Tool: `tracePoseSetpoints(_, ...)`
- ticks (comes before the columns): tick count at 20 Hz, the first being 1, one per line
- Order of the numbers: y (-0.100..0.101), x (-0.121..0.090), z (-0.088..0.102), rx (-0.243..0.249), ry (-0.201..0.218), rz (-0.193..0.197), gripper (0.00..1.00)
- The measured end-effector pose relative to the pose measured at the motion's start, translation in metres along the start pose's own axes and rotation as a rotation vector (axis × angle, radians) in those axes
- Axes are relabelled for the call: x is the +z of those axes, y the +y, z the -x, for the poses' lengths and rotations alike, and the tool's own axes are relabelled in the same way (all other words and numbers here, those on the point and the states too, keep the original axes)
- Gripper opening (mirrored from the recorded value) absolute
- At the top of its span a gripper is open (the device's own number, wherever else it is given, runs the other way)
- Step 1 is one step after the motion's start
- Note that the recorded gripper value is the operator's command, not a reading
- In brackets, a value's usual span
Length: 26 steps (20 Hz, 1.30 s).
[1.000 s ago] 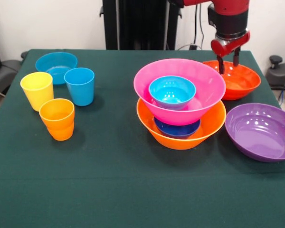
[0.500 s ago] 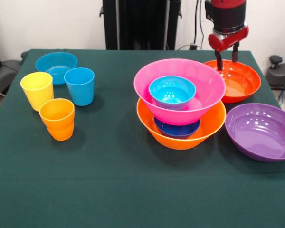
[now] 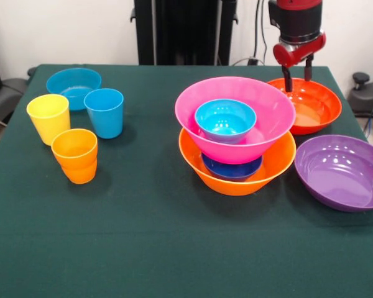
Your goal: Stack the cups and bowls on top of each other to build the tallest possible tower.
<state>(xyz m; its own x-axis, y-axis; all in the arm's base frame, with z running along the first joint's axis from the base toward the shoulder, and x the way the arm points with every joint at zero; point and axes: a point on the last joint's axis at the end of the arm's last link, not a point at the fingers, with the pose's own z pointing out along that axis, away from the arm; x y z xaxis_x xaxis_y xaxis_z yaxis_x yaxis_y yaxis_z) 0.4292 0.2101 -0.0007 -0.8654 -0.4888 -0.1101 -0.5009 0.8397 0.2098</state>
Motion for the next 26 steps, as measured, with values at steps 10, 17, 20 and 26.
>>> tracePoseSetpoints(10, 0.003, 0.0, -0.003, -0.005, 0.005, 0.004, 1.0)
tracePoseSetpoints(17, 0.009, 0.0, -0.007, -0.023, 0.01, 0.015, 1.0)
tracePoseSetpoints(20, 0.012, 0.001, -0.009, -0.032, 0.012, 0.019, 1.0)
tracePoseSetpoints(26, 0.017, 0.006, -0.016, -0.057, 0.024, 0.03, 1.0)
